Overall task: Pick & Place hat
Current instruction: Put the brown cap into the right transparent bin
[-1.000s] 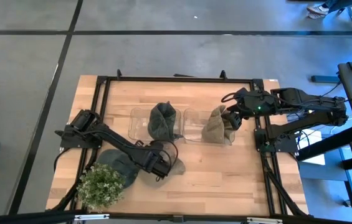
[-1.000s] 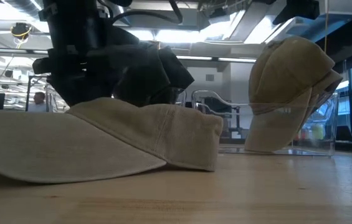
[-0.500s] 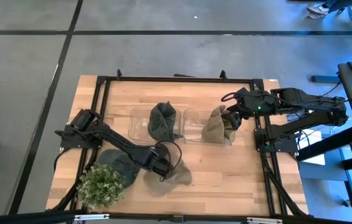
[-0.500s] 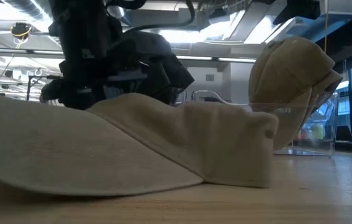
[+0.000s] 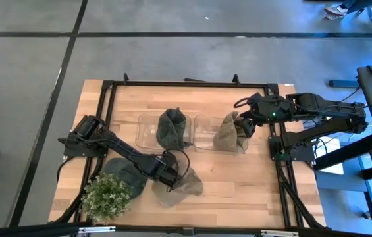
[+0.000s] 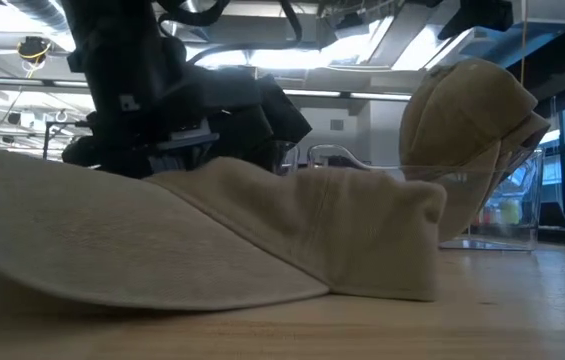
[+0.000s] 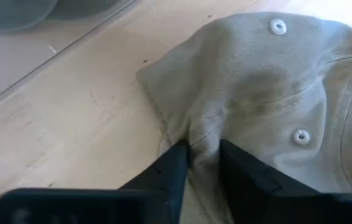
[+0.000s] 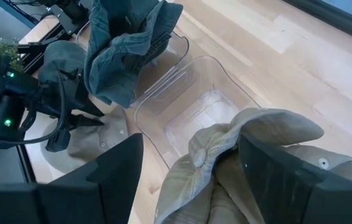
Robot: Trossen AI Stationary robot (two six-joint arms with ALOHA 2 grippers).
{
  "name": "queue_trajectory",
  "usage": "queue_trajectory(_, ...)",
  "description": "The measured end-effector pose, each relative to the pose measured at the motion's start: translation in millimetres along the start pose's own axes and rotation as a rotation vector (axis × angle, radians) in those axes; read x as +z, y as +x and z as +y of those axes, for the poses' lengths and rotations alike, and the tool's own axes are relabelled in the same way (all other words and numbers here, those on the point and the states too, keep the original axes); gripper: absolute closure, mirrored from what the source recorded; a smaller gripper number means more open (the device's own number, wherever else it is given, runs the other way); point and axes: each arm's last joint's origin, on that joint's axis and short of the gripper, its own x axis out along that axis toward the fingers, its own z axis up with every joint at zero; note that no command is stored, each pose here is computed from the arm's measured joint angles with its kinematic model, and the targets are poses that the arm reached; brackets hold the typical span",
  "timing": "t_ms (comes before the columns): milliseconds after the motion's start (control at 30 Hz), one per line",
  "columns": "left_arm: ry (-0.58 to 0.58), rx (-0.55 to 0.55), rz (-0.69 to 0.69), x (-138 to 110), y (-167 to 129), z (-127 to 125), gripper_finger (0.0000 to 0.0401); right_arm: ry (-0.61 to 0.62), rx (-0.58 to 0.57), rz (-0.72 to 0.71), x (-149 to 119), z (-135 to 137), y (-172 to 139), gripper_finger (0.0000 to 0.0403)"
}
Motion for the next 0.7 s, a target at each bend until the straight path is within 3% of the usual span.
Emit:
queue_trajectory(200, 0.053, 0.0, 0.001, 0, 1, 0, 0.039, -0.018, 0.0, 0.0, 0, 0, 0, 0.0138)
queue_trajectory(433, 0.132, -0.038, 0.011, 4, -12, -9, 0.0396, -0.019, 0.029, 0.02, 0, 1, 0, 0.0138)
queue_trajectory(700, 0.245, -0.232, -0.109, 31, -77, -17, 0.0397, -0.026, 0.201, 0.018, 6, 11, -1, 0.0138)
